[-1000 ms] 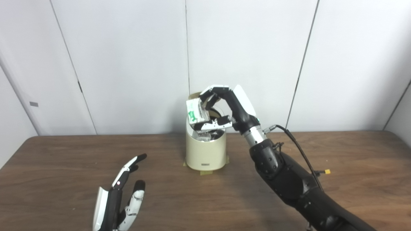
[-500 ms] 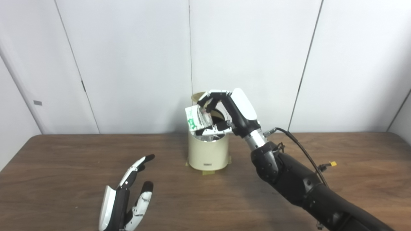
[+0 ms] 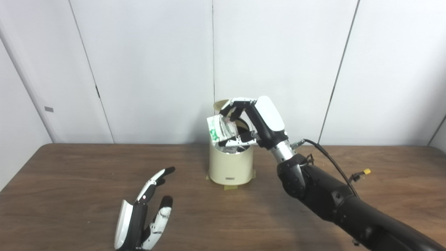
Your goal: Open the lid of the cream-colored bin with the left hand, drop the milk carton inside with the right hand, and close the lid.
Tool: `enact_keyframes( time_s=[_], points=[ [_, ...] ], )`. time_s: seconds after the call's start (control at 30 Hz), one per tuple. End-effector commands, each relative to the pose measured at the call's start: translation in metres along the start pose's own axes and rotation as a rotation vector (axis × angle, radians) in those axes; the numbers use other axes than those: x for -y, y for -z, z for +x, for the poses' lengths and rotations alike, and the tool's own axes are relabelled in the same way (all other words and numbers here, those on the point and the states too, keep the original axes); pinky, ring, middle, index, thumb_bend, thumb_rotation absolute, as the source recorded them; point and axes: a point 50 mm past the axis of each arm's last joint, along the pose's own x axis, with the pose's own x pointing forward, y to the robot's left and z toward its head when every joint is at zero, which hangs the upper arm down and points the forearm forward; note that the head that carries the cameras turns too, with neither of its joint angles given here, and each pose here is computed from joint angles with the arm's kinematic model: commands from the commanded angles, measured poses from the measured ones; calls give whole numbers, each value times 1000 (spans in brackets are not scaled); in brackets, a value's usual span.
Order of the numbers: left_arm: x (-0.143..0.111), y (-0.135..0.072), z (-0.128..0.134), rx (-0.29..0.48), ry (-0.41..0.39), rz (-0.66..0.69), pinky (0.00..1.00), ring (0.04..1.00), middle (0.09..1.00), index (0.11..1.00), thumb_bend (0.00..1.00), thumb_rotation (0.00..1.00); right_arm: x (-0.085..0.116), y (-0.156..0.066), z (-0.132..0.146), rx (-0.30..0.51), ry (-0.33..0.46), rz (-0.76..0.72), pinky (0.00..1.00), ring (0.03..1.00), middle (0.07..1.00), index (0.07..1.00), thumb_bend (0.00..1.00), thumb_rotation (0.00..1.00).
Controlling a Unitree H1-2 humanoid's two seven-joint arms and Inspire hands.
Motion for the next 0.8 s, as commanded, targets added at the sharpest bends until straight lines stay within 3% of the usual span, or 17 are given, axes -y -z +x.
enact_keyframes(
  time_s=[0.0,0.77],
  points=[
    [24,3,-33,-101,1,-65,831,881,864,843,362,856,18,-12,31,83,82,5,412,461,525,437,515,0],
    [24,1,-34,-96,5,-61,822,876,857,835,358,862,9,1,15,8,104,6,436,472,522,433,515,0]
  ],
)
